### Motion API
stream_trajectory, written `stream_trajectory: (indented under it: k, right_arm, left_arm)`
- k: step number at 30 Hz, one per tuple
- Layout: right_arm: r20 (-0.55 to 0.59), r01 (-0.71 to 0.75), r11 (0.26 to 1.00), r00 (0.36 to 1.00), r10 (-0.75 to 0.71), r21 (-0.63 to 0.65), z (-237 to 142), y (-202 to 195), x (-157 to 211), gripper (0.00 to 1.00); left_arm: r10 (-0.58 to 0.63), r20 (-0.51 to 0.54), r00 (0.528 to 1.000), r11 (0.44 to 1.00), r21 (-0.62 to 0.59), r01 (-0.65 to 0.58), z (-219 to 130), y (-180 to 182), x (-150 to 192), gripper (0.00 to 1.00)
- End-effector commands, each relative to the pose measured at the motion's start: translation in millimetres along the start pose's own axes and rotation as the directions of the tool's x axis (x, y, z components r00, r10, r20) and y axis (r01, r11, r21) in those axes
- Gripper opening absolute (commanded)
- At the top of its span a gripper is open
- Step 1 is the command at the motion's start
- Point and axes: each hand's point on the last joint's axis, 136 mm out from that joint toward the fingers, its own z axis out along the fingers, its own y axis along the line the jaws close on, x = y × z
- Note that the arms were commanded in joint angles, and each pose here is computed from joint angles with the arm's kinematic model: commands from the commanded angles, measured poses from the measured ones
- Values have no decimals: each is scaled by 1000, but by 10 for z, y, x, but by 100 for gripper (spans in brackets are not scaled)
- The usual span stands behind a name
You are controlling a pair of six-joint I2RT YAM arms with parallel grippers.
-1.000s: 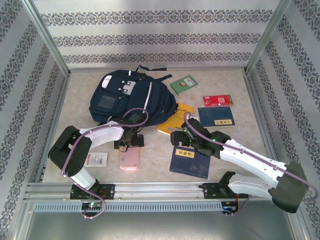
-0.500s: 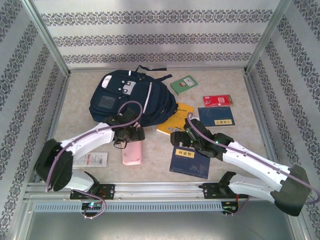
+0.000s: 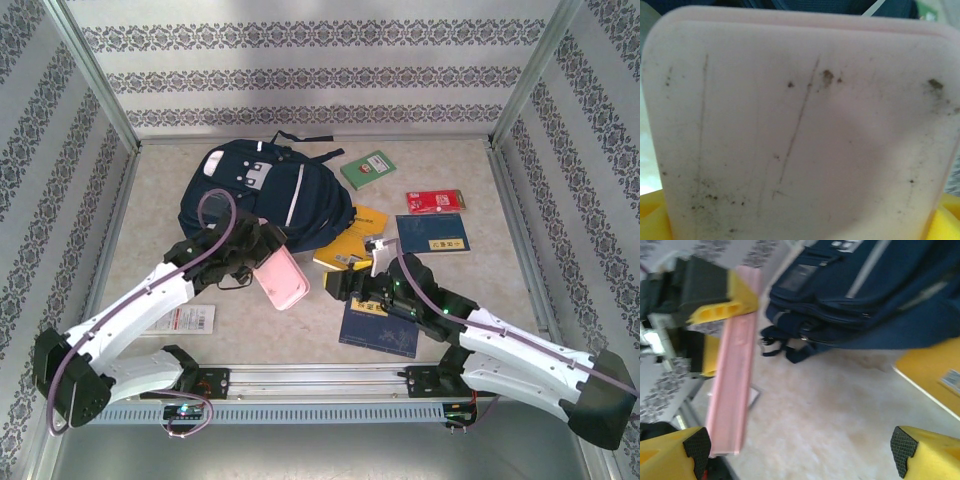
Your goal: Pack books, pencil case, and school supplies into a backpack
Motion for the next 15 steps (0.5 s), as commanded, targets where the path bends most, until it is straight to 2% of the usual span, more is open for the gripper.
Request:
stream_trajectory:
  k: [1, 4, 11, 15]
  right_arm:
    - [136, 110, 983, 987, -90, -150, 3, 434, -258, 96]
    - [133, 125, 980, 986, -105, -153, 115, 500, -259, 97]
    - [99, 127, 970, 989, -108, -209, 414, 717, -182, 97]
    - [83, 113, 964, 992, -95, -241, 577, 837, -123, 94]
  left_arm:
    - [-209, -6, 978, 968, 138, 208, -125, -193, 10, 66]
    - [-275, 2, 961, 948, 167, 271, -164, -143, 17, 66]
    - [-324, 10, 946, 927, 204, 316, -251, -82, 3, 66]
    - [-333, 10, 943, 922, 211, 324, -263, -58, 5, 66]
